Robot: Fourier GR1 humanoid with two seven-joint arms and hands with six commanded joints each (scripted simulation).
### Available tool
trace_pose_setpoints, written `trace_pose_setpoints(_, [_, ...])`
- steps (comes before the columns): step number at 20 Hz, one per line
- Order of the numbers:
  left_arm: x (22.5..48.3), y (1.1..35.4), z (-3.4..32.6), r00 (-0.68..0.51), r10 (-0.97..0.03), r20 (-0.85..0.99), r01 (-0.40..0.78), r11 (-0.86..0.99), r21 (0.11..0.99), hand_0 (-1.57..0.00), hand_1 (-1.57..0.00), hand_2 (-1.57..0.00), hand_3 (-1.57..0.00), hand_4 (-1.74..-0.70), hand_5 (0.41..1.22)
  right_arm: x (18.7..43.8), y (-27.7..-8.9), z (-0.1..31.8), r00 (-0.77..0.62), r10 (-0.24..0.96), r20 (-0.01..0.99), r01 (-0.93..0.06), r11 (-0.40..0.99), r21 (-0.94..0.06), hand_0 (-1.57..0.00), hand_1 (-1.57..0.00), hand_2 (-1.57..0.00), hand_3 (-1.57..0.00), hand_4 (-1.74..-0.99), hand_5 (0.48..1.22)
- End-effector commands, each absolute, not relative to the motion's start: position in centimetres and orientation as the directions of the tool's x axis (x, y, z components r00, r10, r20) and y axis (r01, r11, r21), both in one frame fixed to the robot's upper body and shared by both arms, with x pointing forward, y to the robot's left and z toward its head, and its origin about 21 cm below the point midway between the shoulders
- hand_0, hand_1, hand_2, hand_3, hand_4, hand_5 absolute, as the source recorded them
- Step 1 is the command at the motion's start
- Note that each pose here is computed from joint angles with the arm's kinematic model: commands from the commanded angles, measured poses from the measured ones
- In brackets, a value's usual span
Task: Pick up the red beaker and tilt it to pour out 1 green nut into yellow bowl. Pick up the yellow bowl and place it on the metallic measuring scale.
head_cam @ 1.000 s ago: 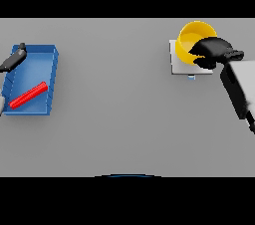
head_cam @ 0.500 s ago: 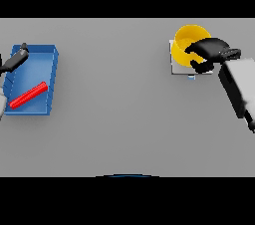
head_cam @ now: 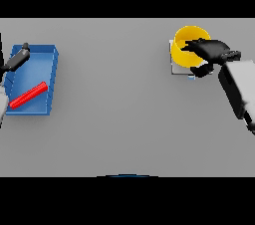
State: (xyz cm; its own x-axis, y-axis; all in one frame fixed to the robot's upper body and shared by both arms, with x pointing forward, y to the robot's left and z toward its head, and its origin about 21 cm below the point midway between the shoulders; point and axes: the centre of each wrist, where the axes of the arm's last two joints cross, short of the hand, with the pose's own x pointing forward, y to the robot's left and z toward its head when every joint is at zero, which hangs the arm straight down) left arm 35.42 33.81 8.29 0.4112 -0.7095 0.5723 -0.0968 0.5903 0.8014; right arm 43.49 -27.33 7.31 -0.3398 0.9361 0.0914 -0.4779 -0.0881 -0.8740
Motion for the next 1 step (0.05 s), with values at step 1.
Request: trace_pose_setpoints(1, [35.54, 33.96, 8.48, 0.412, -0.708, 0.573, -0.099, 0.59, 0.801, 0.0, 0.0, 0.0, 0.0, -0.73, 0.665, 43.43, -27.52, 7.32, -0.339, 0.936, 0.09, -0.479, -0.089, -0.873, -0.02, -0.02, -0.03, -0.15, -1.478, 0.738])
